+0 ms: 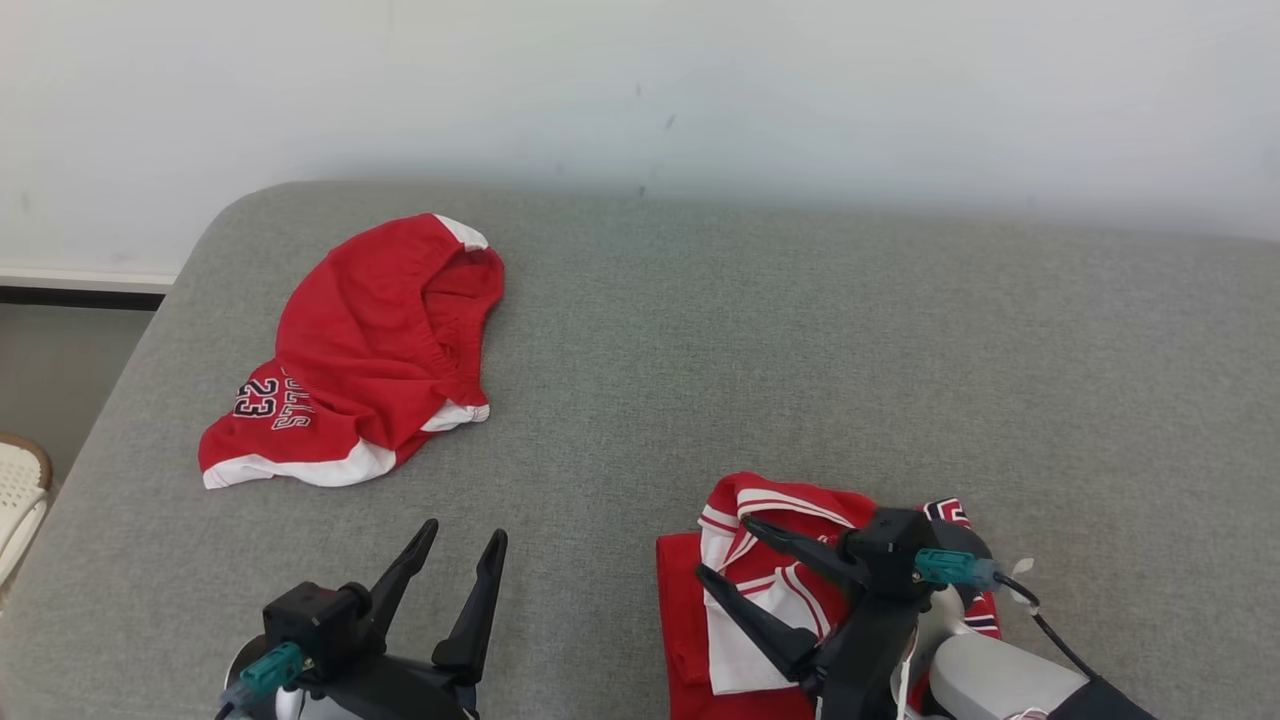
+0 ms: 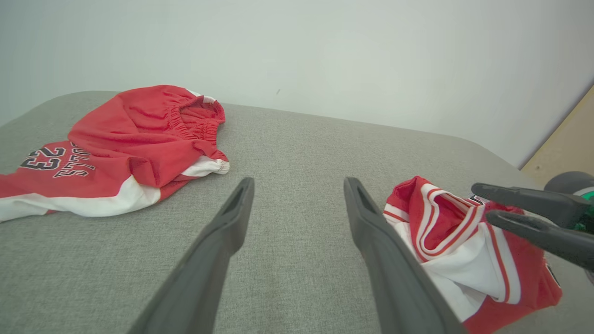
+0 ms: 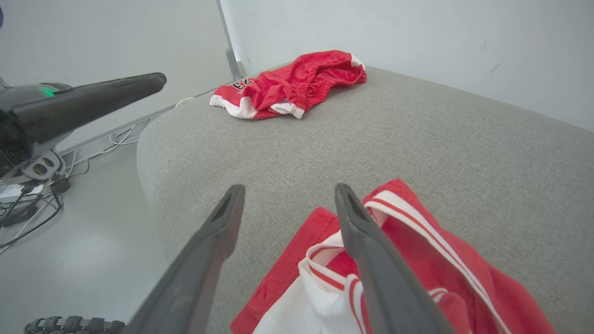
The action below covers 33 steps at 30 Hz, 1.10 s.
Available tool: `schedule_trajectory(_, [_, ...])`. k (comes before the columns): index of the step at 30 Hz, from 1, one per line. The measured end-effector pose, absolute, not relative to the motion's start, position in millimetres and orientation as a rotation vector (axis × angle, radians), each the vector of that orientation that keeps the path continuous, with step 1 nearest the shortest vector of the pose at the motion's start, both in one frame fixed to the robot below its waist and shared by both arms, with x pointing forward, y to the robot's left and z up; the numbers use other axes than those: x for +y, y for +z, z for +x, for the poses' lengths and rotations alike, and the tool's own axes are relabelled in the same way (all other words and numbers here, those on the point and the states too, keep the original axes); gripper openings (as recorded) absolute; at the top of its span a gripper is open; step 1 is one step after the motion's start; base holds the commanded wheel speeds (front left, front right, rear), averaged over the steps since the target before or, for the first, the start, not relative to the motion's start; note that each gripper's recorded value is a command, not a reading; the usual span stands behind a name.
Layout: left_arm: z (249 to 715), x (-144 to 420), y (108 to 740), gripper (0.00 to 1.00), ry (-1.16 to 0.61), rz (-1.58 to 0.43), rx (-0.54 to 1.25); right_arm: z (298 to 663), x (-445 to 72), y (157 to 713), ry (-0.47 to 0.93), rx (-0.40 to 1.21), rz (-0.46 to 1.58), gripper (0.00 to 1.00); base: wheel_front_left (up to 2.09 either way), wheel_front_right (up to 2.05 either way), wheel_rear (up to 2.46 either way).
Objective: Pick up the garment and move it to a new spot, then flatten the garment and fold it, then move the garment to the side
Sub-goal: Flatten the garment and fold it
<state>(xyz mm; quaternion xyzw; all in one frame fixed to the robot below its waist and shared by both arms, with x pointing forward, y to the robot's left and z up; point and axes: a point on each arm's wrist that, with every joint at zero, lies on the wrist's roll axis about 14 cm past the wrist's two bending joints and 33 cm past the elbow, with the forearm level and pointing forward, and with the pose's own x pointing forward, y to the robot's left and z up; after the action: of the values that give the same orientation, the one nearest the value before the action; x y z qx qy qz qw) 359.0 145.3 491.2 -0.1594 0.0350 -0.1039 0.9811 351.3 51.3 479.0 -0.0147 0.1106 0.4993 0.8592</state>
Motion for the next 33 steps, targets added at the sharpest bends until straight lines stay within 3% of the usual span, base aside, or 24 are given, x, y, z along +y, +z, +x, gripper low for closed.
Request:
schedule_trajectory(8, [359, 141, 490, 1.00, -0.223, -0.322, 0.076, 359, 45, 514, 1.023, 0.119, 0.059, 1.00, 0.00, 0.00, 0.00])
schedule_trajectory(17, [363, 136, 492, 1.00, -0.240, -0.317, 0.071, 392, -22, 534, 0.804, 0.045, 0.055, 1.00, 0.00, 0.00, 0.00])
schedule_trajectory(27, [366, 120, 499, 1.00, -0.289, -0.316, 0.056, 399, -101, 514, 0.540, 0.105, 0.102, 1.00, 0.00, 0.00, 0.00])
schedule_trajectory(33, [368, 117, 502, 1.00, -0.298, -0.314, 0.046, 395, -123, 499, 0.447, 0.155, 0.167, 1.00, 0.00, 0.00, 0.00])
